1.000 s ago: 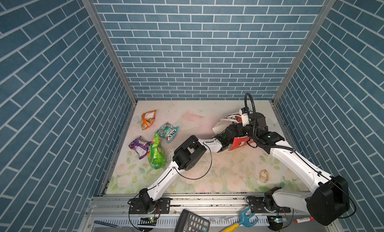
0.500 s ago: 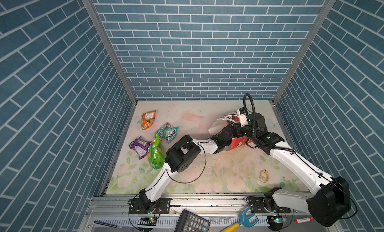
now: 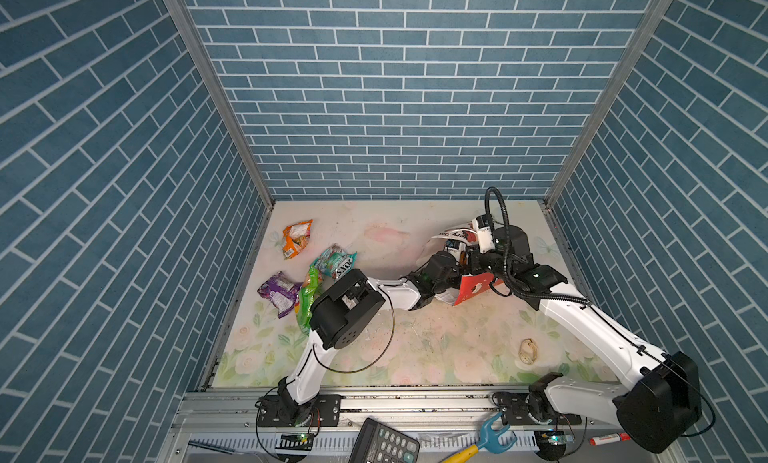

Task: Take the snacks out of the paper bag
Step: 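Close the left gripper on the orange Fox's packet inside the bag, then lift the orange Fox's packet out of the bag with the left gripper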

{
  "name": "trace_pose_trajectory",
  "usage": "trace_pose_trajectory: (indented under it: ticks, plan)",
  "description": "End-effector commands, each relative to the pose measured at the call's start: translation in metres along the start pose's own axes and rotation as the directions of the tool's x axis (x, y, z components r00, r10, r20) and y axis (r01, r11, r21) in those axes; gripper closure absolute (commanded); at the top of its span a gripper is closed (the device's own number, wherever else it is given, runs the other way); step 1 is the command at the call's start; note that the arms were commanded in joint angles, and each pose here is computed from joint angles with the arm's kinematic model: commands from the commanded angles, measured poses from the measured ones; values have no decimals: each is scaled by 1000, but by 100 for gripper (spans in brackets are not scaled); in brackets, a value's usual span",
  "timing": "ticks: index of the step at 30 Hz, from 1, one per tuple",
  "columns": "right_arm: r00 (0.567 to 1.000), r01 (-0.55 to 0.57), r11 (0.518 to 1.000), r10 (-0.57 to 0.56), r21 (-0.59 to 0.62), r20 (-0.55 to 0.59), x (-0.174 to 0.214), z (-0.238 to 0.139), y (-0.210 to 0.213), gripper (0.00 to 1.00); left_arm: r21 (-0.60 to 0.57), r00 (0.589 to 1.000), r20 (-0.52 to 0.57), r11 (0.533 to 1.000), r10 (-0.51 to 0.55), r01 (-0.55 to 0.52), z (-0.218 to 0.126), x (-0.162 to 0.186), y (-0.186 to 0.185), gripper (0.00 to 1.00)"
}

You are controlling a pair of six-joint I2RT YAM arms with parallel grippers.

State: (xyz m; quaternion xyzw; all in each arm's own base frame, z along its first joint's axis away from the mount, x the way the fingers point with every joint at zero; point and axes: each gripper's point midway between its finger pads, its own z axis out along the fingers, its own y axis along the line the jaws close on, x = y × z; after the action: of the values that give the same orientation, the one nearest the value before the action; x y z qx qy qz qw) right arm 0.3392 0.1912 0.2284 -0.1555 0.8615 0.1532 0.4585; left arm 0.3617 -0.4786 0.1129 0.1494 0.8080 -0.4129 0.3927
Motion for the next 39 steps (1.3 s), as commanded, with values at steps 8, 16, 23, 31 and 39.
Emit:
trace_pose_trajectory:
  ticks: [8,16,23,31,39]
  plan:
    - [1000,1,1000,-1,29,6,-1,-2,-6,100,18,991,135,1000,-20,18,-30,-48,2,100]
    - [1000,8,1000,-8,26,-4,0,0,-5,100,72,987,96,990,-128,121,-20,-42,9,100]
    - [1000,6,999,-6,32,-7,1,0,-6,100,72,981,124,987,-152,144,-36,-51,19,100]
    - [1000,5,1000,-5,31,-15,3,2,-6,100,85,970,157,981,-185,173,-62,-64,26,100]
    - [1000,6,1000,-6,29,-8,1,0,-6,100,117,966,174,978,-193,174,-82,-75,16,100]
